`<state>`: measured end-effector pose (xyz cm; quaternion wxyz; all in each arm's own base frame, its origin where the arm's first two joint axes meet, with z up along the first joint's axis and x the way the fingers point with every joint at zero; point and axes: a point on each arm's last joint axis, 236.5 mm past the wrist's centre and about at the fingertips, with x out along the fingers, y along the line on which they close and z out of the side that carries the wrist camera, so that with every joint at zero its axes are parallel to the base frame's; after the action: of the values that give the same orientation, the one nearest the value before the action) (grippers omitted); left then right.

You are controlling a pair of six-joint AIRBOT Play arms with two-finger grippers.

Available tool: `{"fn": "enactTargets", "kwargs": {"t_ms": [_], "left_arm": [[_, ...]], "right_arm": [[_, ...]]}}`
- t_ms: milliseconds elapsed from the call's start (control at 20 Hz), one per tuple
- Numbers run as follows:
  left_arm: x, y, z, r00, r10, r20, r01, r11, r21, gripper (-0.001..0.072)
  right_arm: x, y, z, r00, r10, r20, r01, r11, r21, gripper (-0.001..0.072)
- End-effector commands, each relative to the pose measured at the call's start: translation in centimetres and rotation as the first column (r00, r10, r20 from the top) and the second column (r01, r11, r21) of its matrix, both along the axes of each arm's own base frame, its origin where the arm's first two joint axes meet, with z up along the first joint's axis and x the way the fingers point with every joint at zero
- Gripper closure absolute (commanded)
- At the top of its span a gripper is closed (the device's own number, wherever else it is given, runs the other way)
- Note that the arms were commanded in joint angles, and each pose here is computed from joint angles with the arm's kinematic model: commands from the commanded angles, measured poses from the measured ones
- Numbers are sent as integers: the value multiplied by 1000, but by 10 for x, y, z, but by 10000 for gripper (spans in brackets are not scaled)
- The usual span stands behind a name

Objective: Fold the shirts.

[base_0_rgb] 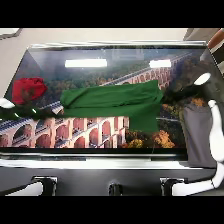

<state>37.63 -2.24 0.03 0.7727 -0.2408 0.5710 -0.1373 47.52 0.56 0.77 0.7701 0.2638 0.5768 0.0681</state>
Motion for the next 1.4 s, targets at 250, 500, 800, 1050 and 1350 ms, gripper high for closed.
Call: {"fn": "enactTargets", "kwargs": {"t_ms": [250,500,800,1050,1350], "left_arm": [[-54,23,545,229,-83,970,-404,898,172,682],[-159,-3,579,63,-49,997,-435,897,72,682],[-174,0,583,43,-49,998,-467,882,64,682],[-104,22,500,381,-41,924,-428,878,215,682],[40,68,208,919,4,395,-151,927,342,682]], "right_arm": [[-135,-17,524,190,215,958,400,874,-276,670],[-276,-16,566,88,205,975,546,809,-220,670],[-290,-24,551,143,129,981,562,806,-188,670],[-212,-34,450,535,46,843,426,848,-317,670],[-79,-19,175,993,71,92,-47,970,-237,671]]}}
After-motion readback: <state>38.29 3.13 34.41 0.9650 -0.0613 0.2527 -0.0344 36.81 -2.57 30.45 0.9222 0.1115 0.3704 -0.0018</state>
